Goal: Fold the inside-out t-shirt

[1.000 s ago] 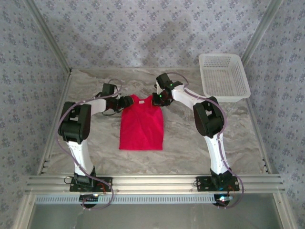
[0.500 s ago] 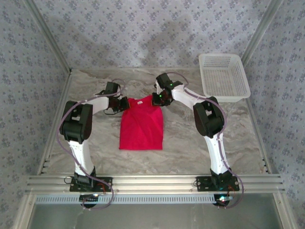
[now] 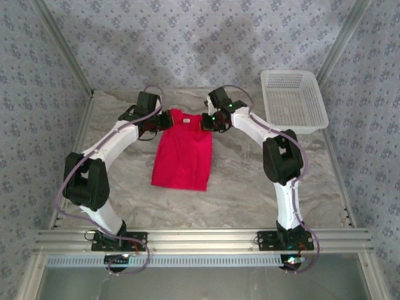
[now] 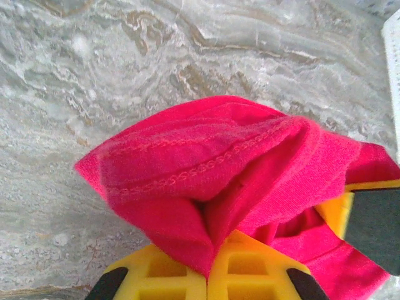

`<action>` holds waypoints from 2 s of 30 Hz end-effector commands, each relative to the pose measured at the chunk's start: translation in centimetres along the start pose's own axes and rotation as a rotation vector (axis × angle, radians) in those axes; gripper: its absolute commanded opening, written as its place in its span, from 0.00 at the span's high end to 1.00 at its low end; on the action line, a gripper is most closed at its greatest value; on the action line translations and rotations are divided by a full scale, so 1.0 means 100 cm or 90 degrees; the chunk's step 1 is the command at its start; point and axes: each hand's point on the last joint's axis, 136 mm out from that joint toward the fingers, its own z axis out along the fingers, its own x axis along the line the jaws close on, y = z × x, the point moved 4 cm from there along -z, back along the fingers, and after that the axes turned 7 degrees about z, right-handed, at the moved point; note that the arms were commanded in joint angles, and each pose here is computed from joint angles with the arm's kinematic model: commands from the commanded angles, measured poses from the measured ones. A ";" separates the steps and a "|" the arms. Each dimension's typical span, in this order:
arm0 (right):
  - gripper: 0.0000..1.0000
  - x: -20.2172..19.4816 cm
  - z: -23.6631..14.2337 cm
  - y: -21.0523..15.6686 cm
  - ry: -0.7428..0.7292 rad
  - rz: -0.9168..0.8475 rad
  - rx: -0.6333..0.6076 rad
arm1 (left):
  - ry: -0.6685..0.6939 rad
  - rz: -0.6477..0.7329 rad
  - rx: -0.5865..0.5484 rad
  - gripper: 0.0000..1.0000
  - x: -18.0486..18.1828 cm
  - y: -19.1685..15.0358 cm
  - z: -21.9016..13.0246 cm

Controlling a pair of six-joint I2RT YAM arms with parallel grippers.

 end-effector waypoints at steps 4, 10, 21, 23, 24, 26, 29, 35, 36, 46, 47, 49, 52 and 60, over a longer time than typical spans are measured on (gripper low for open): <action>1.00 0.025 -0.062 0.041 0.031 -0.029 -0.099 | -0.021 0.020 -0.048 1.00 -0.003 0.033 -0.024; 1.00 0.051 -0.109 0.093 0.067 -0.040 -0.193 | -0.126 0.036 -0.156 1.00 -0.019 0.109 -0.052; 1.00 0.068 -0.132 0.059 0.084 -0.116 -0.229 | -0.235 0.068 -0.255 1.00 -0.034 0.087 -0.068; 1.00 0.054 -0.112 0.022 0.074 -0.110 -0.192 | -0.238 0.059 -0.232 1.00 -0.028 0.047 -0.058; 1.00 0.048 -0.104 0.003 0.069 -0.099 -0.173 | -0.236 0.057 -0.219 1.00 -0.026 0.028 -0.055; 1.00 0.037 -0.090 -0.040 0.070 -0.080 -0.139 | -0.223 0.055 -0.184 1.00 -0.022 -0.017 -0.049; 1.00 0.029 -0.081 -0.096 0.053 -0.067 -0.116 | -0.203 0.045 -0.155 1.00 -0.014 -0.066 -0.055; 1.00 0.030 -0.085 -0.131 0.036 -0.067 -0.117 | -0.162 0.033 -0.180 1.00 -0.003 -0.092 -0.083; 1.00 0.030 -0.086 -0.130 0.033 -0.067 -0.122 | -0.158 0.032 -0.176 1.00 -0.003 -0.093 -0.083; 1.00 0.020 -0.058 -0.094 0.005 -0.054 -0.107 | -0.052 0.000 -0.074 1.00 0.035 -0.094 -0.033; 1.00 0.015 -0.050 -0.092 0.001 -0.050 -0.095 | -0.045 -0.007 -0.070 1.00 0.040 -0.090 -0.028; 1.00 0.021 -0.044 -0.076 0.008 -0.048 -0.097 | -0.035 -0.019 -0.058 1.00 0.049 -0.085 -0.019; 1.00 0.018 -0.028 -0.063 -0.002 -0.043 -0.083 | -0.022 -0.021 -0.045 1.00 0.057 -0.077 -0.006; 1.00 -0.012 0.032 -0.050 -0.042 0.020 -0.008 | -0.001 -0.050 0.036 1.00 0.079 -0.091 0.043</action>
